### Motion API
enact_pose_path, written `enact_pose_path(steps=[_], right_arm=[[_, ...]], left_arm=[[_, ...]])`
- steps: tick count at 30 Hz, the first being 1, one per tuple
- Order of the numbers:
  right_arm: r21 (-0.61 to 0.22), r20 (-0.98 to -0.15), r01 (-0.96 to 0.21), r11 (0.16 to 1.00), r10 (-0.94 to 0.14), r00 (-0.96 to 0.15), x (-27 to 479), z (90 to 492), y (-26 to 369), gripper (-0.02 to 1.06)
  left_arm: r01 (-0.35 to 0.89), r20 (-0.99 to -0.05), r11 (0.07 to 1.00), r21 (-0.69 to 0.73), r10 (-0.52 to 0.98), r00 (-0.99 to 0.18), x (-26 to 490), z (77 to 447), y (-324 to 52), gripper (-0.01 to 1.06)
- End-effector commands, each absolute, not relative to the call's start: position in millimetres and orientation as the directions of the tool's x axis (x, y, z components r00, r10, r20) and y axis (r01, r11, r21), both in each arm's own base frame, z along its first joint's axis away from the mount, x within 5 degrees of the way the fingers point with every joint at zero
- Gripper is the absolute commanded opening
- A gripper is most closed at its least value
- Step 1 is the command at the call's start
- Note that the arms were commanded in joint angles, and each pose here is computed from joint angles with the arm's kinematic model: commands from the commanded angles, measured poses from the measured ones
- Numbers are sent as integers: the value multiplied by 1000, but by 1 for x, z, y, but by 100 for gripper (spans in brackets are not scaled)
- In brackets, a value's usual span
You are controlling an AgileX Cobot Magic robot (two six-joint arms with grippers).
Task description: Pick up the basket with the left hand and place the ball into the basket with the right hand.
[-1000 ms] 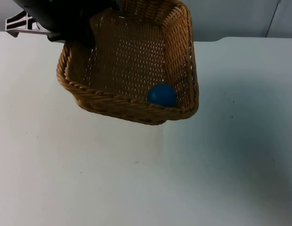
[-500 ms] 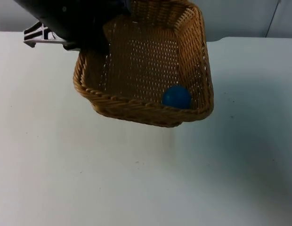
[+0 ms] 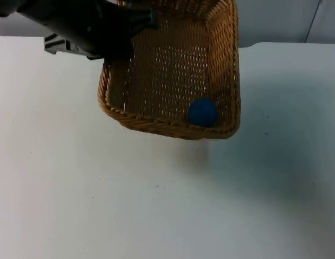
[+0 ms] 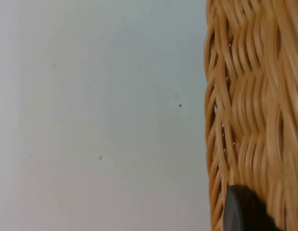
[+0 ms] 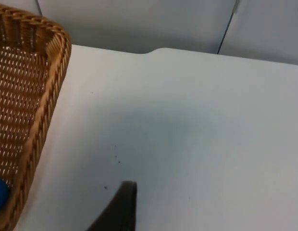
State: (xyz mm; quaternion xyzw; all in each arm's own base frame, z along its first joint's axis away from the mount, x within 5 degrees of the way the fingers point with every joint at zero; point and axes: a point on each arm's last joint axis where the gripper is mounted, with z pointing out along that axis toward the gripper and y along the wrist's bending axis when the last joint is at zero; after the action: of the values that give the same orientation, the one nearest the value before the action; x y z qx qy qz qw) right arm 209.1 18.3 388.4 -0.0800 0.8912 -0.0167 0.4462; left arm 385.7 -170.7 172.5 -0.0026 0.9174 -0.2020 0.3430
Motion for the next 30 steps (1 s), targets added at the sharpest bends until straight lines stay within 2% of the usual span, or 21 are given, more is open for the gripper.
enact_pose_path(steps=[1,5,12,24,30], right_arm=[[-111,-791,-111,988,-155,-591,212,387,16,101],[-121,-783,-104,987,-160,-602,216,384,15,101],[-119,-761,-109,987,-161,-629,227,376,17,101],[-119,-757,-109,987,-162,-633,227,375,17,101],[-119,-759,-109,987,-161,-631,226,376,16,101]], left_arm=[[34,-587,907,-420,-243,-772,382,161,-169,0],[-4,-561,922,-388,-239,-793,365,143,-160,0],[27,-624,951,-308,-181,-760,337,136,-157,0],[22,-577,958,-285,-153,-802,334,110,-163,0],[27,-584,959,-282,-149,-798,333,110,-165,0]])
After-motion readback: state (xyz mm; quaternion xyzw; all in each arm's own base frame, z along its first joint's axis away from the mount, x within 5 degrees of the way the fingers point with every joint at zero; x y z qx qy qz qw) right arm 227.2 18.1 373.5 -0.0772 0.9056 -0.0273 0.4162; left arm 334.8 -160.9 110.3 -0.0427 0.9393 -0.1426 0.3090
